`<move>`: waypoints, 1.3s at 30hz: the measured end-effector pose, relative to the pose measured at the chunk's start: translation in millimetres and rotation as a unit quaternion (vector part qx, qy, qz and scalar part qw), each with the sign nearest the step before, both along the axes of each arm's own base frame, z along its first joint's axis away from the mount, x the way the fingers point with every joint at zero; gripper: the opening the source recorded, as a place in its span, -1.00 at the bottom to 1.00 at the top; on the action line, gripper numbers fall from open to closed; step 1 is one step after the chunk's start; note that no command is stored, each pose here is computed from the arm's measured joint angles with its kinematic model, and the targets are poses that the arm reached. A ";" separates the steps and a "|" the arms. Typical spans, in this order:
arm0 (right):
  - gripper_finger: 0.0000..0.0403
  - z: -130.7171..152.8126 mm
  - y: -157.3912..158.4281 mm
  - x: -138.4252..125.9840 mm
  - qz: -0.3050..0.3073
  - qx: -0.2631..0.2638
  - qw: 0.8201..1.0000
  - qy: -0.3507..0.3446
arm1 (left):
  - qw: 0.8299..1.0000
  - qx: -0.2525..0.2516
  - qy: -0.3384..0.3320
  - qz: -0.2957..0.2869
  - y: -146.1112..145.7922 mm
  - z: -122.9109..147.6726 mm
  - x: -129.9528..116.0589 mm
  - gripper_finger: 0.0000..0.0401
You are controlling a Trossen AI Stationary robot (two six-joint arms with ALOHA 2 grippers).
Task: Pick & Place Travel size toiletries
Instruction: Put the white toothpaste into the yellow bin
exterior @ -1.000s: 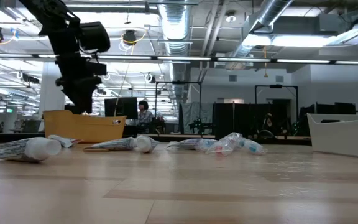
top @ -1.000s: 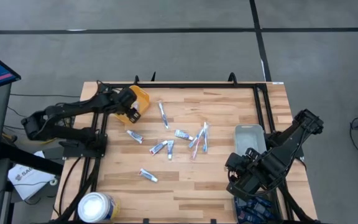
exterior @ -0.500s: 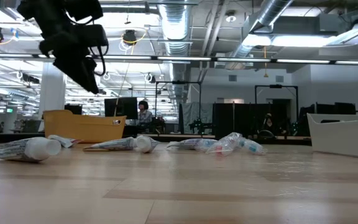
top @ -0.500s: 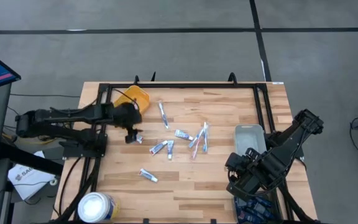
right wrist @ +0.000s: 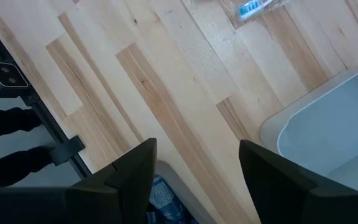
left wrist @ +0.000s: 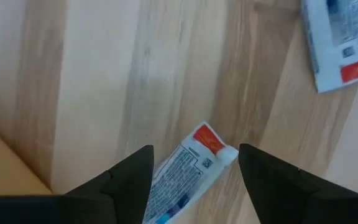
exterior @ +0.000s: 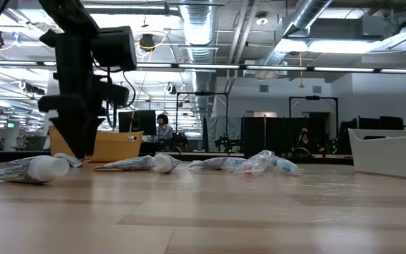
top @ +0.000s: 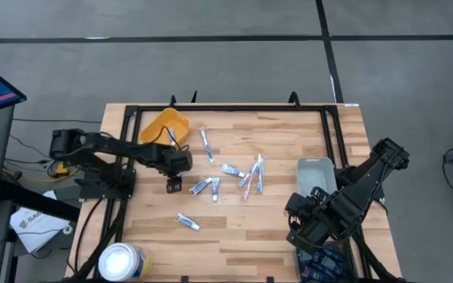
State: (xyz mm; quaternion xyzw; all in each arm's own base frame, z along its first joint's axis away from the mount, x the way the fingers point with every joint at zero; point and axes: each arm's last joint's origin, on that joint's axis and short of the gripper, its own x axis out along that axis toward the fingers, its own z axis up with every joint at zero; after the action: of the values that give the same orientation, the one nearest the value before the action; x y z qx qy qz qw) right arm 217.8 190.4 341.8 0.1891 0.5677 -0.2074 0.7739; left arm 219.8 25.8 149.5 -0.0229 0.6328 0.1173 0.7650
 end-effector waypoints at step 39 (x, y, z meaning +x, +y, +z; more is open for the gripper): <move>0.10 0.0 0.2 -0.1 0.001 0.000 1.000 0.000 | 1.000 0.003 0.006 -0.029 0.1 -12.8 8.2 -0.99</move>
State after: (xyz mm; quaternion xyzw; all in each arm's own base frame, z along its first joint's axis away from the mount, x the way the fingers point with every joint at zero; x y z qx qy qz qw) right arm 217.7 190.6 341.8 0.1885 0.5678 -0.2070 0.7741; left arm 228.0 25.9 136.7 -0.0020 0.6374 0.0971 0.7644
